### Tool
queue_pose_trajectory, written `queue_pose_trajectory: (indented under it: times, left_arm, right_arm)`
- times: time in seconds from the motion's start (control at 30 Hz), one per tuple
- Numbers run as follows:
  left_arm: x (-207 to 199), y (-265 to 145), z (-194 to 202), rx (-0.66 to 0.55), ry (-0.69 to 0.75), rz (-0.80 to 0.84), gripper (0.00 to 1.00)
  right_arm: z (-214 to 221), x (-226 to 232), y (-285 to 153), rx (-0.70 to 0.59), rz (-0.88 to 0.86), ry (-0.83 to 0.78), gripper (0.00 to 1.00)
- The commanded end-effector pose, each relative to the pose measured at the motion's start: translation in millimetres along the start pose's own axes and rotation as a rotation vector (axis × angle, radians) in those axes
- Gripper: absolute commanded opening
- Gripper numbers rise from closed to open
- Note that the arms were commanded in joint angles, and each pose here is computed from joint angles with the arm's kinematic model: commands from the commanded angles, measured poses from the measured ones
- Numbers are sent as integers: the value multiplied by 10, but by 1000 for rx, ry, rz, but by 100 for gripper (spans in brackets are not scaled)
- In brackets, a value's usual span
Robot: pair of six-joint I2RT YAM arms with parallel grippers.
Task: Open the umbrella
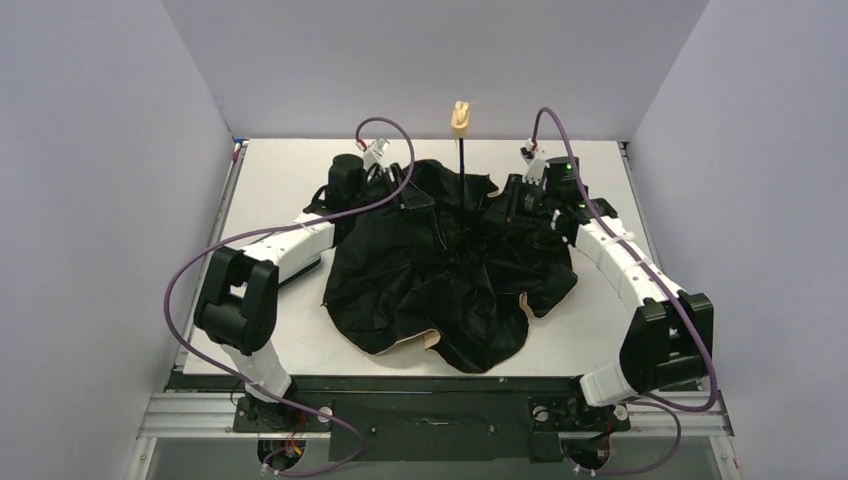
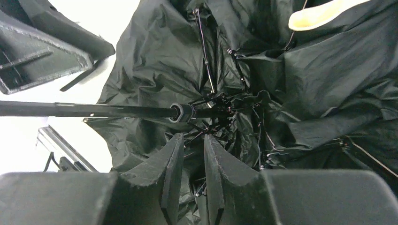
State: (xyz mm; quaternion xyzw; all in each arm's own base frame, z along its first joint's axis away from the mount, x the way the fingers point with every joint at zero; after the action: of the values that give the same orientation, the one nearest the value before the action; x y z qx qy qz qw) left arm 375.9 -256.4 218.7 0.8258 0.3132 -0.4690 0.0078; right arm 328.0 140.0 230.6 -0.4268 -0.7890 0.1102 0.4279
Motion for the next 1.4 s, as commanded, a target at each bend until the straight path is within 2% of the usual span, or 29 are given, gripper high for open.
queue_pose_trajectory:
  times: [0.0, 0.13, 0.43, 0.67, 1.0, 1.1, 1.2, 1.37]
  left_arm:
    - [192, -81, 428, 127, -65, -61, 39]
    - [237, -72, 589, 169, -81, -69, 40]
    - [417, 10, 890, 292, -110, -113, 51]
    - [807, -74, 1213, 412, -168, -262, 55]
    - [1401, -292, 1287, 446, -220, -492, 55]
    - [1387, -310, 1275, 460, -206, -476, 55]
    - [1253, -297, 1175, 430, -178, -407, 55]
    - [991, -325, 978, 359, -110, -306, 56]
  right_arm:
    - [14, 124, 133, 10, -31, -1, 20]
    - [165, 23, 338, 72, -3, -11, 23]
    - [542, -541, 480, 237, 143, -40, 34]
    - [777, -974, 422, 347, 244, -29, 42]
    - [892, -1417, 307, 419, 364, -46, 51]
    - [781, -1319, 254, 394, 311, -68, 52]
    - [676, -1053, 169, 343, 180, -81, 52]
    - [528, -706, -98, 275, 87, -166, 54]
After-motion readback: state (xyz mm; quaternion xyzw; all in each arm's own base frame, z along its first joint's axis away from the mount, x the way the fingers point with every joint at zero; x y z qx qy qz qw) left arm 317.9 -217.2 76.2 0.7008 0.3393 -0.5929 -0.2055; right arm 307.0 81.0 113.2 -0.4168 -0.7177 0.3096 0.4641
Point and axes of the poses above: each gripper's point midway between its finger pads, its own y axis out along the fingers, its own x axis along the line the jaws close on, z = x × y, the point moved 6 cm from there along -y, back along the fingers, and after that the axes turned 4 degrees about y, right-handed, at the moved point
